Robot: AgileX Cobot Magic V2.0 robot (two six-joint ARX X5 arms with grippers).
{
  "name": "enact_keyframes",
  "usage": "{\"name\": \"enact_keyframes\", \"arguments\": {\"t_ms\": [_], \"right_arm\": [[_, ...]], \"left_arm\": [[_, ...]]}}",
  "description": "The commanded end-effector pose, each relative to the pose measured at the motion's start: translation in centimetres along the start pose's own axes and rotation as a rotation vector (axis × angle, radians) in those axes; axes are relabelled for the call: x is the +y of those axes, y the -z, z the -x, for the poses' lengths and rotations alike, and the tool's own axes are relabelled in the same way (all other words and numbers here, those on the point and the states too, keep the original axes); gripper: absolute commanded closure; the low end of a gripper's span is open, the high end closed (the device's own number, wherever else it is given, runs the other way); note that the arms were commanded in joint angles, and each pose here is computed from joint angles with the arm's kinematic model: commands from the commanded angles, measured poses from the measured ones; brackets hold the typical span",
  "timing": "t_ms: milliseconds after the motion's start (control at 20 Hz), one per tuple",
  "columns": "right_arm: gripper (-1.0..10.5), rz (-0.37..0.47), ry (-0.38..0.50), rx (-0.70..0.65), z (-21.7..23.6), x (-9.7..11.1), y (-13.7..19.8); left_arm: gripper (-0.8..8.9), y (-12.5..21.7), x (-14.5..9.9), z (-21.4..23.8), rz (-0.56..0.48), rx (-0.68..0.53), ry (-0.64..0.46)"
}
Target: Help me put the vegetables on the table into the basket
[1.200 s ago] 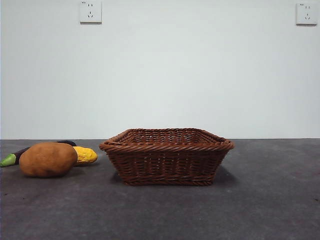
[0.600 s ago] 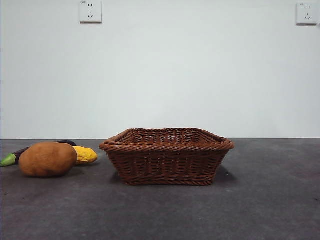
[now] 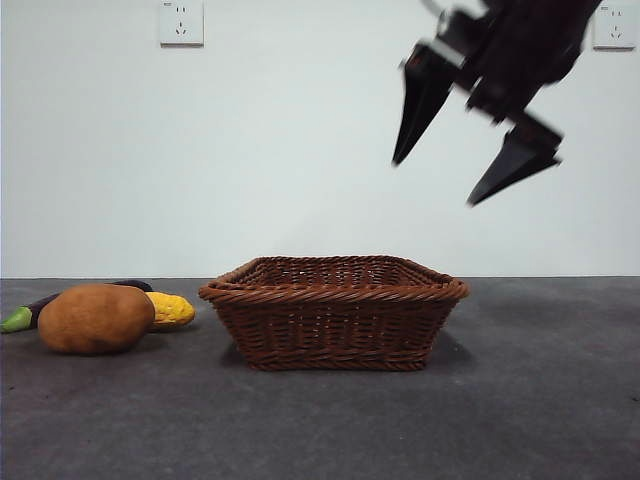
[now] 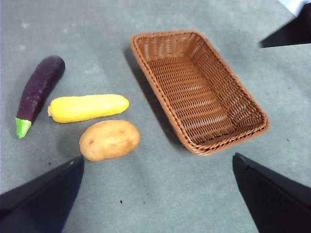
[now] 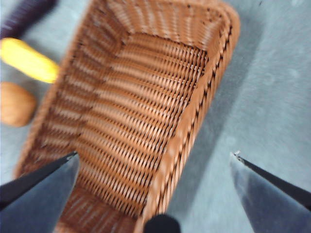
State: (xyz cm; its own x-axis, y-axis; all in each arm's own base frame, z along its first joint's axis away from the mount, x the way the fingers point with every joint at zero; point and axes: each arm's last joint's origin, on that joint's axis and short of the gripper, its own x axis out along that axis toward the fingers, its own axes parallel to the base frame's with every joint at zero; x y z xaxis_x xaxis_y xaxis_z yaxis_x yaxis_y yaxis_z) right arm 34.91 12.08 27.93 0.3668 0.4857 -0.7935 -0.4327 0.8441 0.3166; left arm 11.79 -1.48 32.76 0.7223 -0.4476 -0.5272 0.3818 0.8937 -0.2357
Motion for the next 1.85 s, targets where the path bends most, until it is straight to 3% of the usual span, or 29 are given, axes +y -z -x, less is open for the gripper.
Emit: {"name": "enact_keyframes", "arguments": {"t_ms": [50, 450, 800, 900, 1050, 1250, 1400, 1500, 1700, 1850], "right_arm": [[3.5, -0.026, 0.007, 0.045, -2.3, -0.4, -0.2], [3.5, -0.053, 0.038, 0.137, -7.3, -2.2, 0.5], [3.6, -0.046, 0.052, 0.127, -8.8, -1.5, 0.5], [4.6, -0.044, 0.064, 0.126, -9.5, -1.4, 0.5], [4.9, -0.064, 0.074, 0.135, -10.2, -1.3, 0.7], [8.5, -0.066, 0.097, 0.139, -10.6, -1.5, 0.8], [8.6, -0.063, 0.123, 0.143, -10.6, -1.5, 0.9], [9.6, -0.061, 0.14, 0.14, -10.6, -1.5, 0.8], [9.6, -0.069, 0.135, 0.103, -10.5, -1.4, 0.5], [9.6, -0.047, 0.123, 0.031, -7.7, -0.4, -0.5]], "left_arm": [[2.12, -0.2, -0.1, 0.1, -0.014, -0.017, 0.004], [2.12, -0.4, 0.1, -0.3, -0.013, -0.014, 0.004], [2.12, -0.5, 0.5, -1.0, 0.001, 0.015, 0.005], [2.12, -0.5, 0.5, -1.1, 0.001, 0.021, 0.005], [2.12, -0.5, 0.5, -1.1, 0.0, 0.021, 0.005], [2.12, -0.5, 0.5, -1.1, 0.0, 0.021, 0.005], [2.12, -0.5, 0.6, -1.2, 0.002, 0.023, 0.005], [2.12, -0.6, 0.6, -1.3, 0.004, 0.028, 0.0], [2.12, -0.6, 0.9, -1.8, 0.017, 0.054, -0.001], [2.12, -0.6, 1.1, -2.2, 0.024, 0.07, -0.001]]}}
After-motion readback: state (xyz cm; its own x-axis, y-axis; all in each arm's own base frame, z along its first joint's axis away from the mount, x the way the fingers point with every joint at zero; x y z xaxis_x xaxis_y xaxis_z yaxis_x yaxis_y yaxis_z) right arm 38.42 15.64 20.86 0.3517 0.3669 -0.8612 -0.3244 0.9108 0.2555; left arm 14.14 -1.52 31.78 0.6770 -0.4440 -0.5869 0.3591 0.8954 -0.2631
